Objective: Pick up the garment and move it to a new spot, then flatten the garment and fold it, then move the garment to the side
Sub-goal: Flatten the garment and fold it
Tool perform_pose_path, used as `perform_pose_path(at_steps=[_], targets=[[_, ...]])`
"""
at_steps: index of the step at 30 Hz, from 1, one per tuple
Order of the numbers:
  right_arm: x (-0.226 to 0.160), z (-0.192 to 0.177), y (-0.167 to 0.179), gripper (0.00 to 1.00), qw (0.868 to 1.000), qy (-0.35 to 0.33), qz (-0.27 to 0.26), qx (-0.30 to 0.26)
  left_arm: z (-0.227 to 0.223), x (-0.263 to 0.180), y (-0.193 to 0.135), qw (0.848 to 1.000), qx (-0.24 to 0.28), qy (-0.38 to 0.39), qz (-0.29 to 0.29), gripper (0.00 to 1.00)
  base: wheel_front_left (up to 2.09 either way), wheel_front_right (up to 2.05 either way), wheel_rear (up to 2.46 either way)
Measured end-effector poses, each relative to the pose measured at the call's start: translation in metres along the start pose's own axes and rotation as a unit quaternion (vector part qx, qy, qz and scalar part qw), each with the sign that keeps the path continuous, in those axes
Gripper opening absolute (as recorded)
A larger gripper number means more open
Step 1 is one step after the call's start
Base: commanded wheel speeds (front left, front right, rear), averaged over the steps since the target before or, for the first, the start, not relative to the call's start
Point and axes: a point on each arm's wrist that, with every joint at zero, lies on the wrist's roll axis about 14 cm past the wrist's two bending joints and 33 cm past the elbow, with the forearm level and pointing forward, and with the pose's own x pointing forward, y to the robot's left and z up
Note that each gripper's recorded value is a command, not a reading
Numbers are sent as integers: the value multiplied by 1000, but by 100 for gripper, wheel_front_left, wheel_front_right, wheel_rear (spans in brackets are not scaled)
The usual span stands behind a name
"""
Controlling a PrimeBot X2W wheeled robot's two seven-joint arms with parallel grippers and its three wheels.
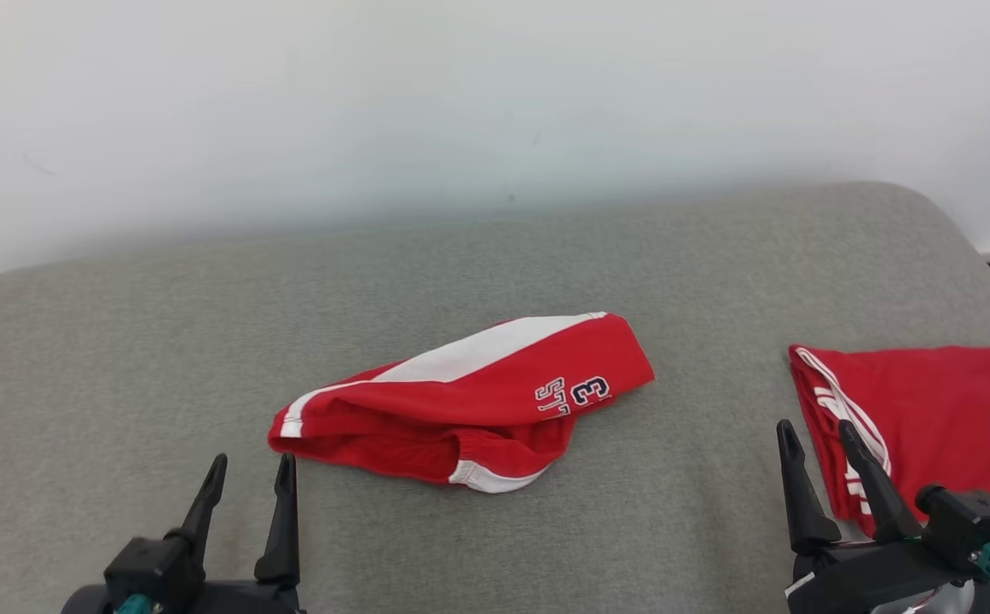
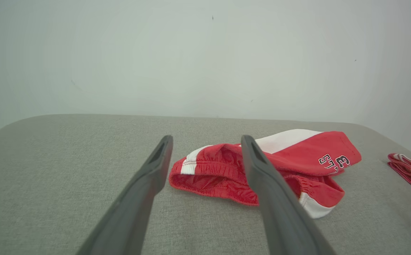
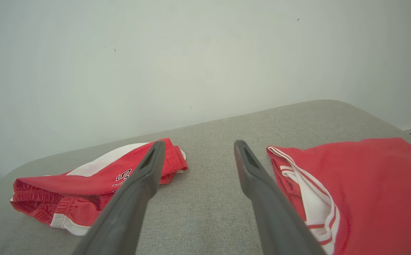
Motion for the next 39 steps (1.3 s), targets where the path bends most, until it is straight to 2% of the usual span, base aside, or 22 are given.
perform_pose_path(at_steps=[7,13,19,30,39], targets=[[2,-1,7,100,1000,-2,10,3,7,-28,23,999,10,-10,37,100,0,0,0],[6,-6,24,100,999,6,37,3,7,-55,56,996,20,-8,86,100,0,0,0],[10,-13,40,100,998,17,60,4,9,-69,72,993,20,-8,116,100,0,0,0],[14,-18,49,100,997,23,70,7,7,-74,71,992,23,-1,120,100,0,0,0],[12,-18,42,100,998,23,60,6,6,-67,62,994,21,6,107,100,0,0,0]])
